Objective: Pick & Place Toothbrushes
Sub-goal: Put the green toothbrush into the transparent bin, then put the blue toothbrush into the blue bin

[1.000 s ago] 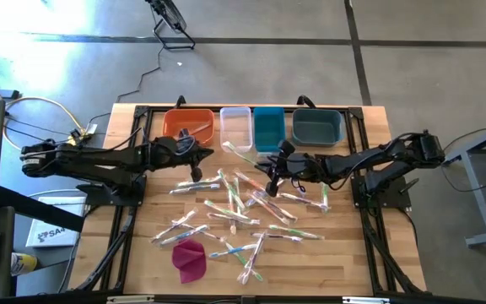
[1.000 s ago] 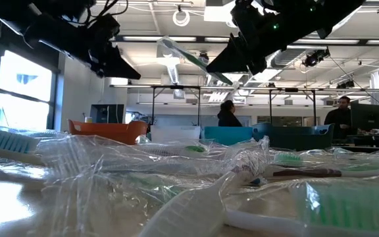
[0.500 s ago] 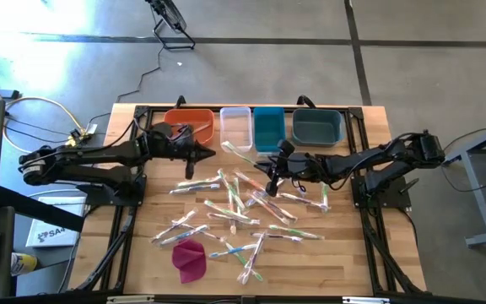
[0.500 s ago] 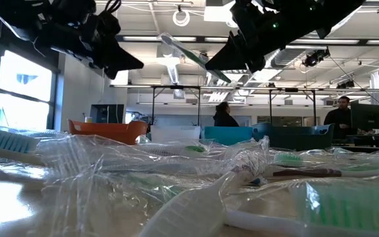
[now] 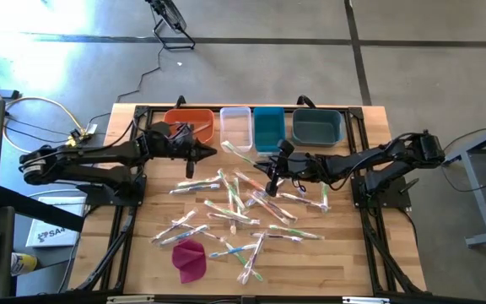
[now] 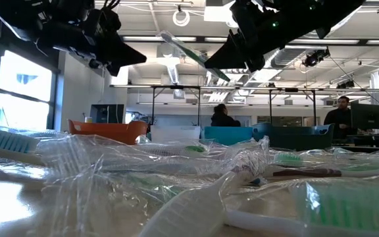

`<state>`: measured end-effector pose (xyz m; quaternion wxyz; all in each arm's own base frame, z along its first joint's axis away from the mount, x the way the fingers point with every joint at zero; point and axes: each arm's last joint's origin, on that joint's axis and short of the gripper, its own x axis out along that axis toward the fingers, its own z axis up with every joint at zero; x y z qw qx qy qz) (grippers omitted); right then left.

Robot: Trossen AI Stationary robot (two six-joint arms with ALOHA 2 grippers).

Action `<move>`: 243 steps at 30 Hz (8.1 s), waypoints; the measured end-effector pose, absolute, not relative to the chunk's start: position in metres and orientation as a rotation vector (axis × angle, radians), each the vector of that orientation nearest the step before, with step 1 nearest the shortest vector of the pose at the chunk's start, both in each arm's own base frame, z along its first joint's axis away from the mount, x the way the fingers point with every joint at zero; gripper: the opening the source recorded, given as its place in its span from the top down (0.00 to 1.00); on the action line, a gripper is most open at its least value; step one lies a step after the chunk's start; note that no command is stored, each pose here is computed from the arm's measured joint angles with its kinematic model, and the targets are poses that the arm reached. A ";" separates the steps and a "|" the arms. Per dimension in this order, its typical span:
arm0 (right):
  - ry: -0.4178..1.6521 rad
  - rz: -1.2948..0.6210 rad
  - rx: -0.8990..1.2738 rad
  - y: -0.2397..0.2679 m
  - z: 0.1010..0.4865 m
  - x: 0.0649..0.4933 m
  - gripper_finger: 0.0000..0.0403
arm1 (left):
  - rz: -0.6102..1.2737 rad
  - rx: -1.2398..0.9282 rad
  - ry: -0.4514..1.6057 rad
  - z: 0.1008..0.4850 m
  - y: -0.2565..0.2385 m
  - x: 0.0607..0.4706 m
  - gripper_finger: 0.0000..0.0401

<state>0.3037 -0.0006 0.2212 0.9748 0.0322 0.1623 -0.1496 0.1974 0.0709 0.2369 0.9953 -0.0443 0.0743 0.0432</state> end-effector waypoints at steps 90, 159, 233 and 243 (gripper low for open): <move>0.281 -0.209 0.017 0.002 0.226 0.306 0.96 | -0.150 -0.041 -0.114 0.240 0.061 0.269 0.97; 0.614 -0.266 0.176 0.011 0.215 0.273 0.59 | 0.375 -0.357 0.381 0.266 0.192 0.252 0.98; 0.568 -0.248 0.192 0.011 0.219 0.276 0.60 | 0.466 -0.101 0.443 0.233 0.180 0.296 0.66; 0.569 -0.251 0.191 0.011 0.218 0.276 0.60 | 0.371 -0.062 0.450 0.233 0.152 0.311 0.92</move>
